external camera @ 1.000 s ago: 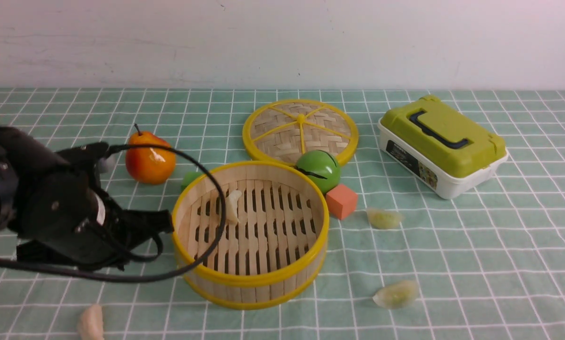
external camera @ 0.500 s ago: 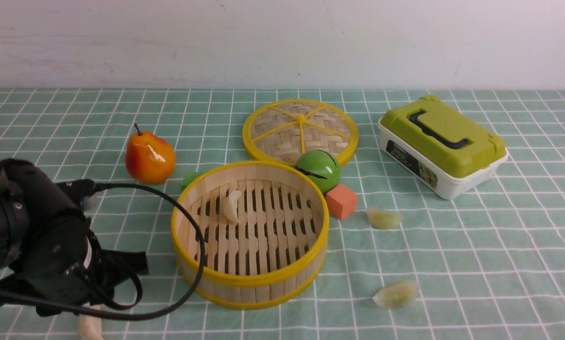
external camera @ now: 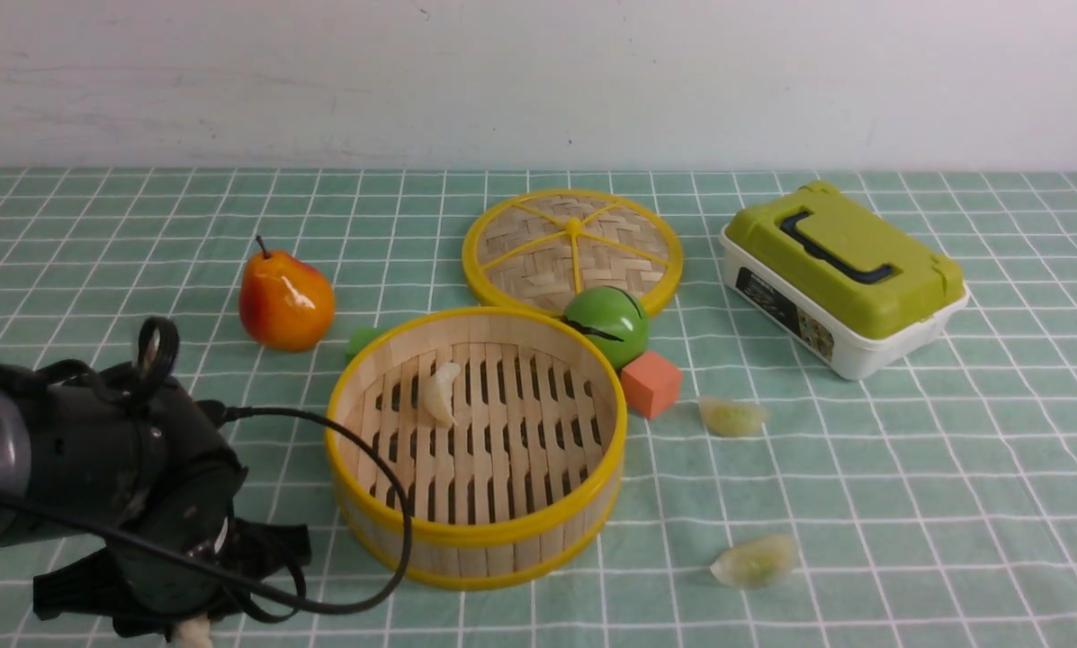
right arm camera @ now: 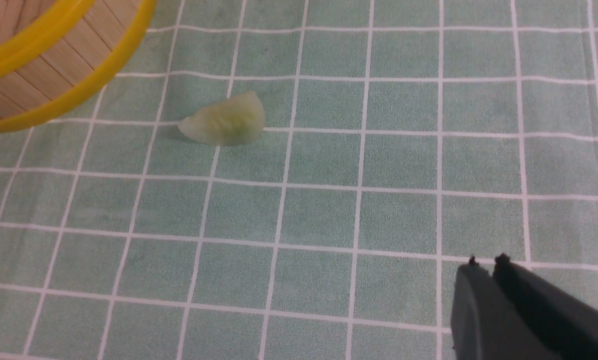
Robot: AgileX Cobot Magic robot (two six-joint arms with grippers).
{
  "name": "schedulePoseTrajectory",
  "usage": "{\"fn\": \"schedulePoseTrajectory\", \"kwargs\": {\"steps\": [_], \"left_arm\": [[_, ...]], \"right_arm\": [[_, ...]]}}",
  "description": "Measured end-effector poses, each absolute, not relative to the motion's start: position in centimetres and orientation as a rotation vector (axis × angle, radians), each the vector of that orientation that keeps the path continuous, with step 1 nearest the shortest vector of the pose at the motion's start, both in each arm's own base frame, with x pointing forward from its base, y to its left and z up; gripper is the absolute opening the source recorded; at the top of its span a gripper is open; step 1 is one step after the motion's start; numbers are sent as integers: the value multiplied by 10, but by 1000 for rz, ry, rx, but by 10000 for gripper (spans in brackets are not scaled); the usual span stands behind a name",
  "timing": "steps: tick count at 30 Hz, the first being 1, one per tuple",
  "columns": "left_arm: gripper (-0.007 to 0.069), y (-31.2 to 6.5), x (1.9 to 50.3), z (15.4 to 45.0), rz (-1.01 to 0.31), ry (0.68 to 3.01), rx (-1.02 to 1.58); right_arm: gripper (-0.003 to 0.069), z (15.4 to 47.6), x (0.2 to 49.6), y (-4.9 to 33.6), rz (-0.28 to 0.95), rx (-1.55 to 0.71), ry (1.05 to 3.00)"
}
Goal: Put the dumplings into the steamer on the table with the blue tablecloth.
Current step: 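Reach for and grasp a dumpling on the table with the left gripper, then place the dumpling into the bamboo steamer basket with the left gripper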
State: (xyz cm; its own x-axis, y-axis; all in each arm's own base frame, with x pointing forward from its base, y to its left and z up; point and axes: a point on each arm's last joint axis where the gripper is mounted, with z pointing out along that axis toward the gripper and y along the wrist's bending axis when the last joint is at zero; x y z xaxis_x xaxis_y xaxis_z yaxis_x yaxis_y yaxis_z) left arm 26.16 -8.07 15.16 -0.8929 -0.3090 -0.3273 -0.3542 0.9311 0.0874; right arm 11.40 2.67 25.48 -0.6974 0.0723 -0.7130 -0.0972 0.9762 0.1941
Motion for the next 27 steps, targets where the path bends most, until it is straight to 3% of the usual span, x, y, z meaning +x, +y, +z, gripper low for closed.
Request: {"fn": "schedulePoseTrajectory", "kwargs": {"steps": [6, 9, 15, 20, 27], "left_arm": [[229, -86, 265, 175, 165, 2749, -458], [229, -116, 279, 239, -43, 2623, -289], [229, -171, 313, 293, -244, 2498, -77], [229, -205, 369, 257, -173, 2579, -48], [229, -226, 404, 208, -107, 2664, -30]], "right_arm": [[48, 255, 114, 27, 277, -17, 2326], [51, 255, 114, 27, 277, -17, 2325], [53, 256, 115, 27, 278, -15, 2310], [53, 256, 115, 27, 279, -15, 2314], [55, 254, 113, 27, 273, -22, 2345]]}}
